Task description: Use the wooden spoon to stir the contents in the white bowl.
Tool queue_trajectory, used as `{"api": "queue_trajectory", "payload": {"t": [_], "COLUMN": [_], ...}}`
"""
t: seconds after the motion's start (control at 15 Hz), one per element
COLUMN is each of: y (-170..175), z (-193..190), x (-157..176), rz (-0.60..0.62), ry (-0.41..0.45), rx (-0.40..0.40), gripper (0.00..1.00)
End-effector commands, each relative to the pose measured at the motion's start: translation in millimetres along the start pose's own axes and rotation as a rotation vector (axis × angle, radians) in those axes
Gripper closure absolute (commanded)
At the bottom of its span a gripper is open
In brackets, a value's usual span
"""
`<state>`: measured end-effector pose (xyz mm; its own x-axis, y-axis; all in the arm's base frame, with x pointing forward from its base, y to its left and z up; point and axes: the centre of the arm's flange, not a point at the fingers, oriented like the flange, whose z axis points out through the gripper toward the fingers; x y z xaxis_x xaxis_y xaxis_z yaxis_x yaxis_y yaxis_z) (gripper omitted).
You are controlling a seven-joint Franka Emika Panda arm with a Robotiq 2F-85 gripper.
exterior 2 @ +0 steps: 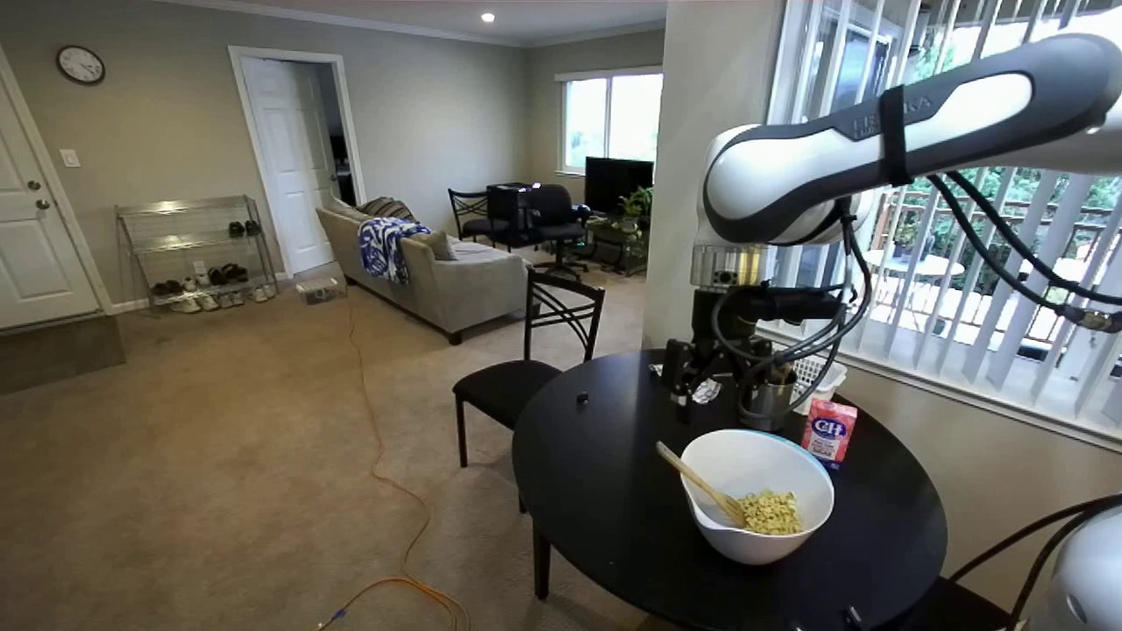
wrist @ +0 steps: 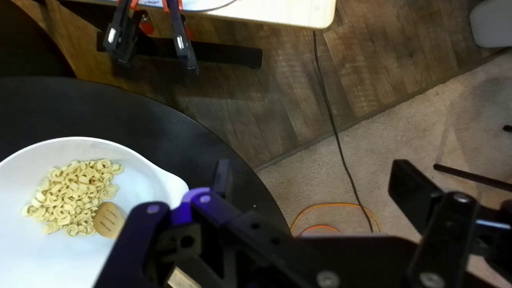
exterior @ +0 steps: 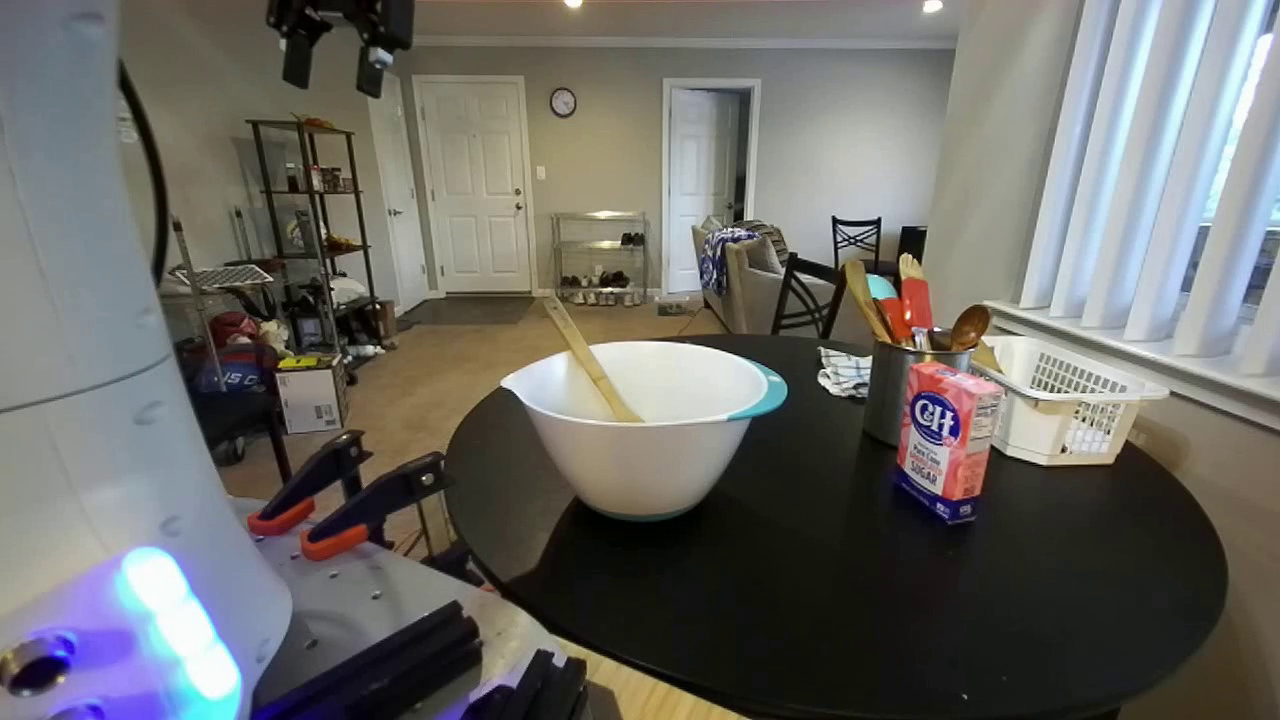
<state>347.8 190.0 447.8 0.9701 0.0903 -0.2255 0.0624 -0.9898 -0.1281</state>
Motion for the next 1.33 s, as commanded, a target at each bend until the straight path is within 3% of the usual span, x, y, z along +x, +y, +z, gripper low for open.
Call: {"api": "queue_trajectory", "payload": {"t": [0.0, 0.33, 0.53, 0.87, 1.27], "y": [-16, -24, -21, -9, -23], "z": [28, 84, 115, 146, 180], "x": [67, 153, 187, 226, 245], "rz": [0.089, 0.266, 0.393, 0.589, 0.691], "ry": [0.065, 0.245, 0.298, 0.335, 0.285], "rx": [-0.032, -0.127, -0.214, -0.352, -0.476], "gripper": [0.0, 0.0, 0.0, 0.0, 0.0]}}
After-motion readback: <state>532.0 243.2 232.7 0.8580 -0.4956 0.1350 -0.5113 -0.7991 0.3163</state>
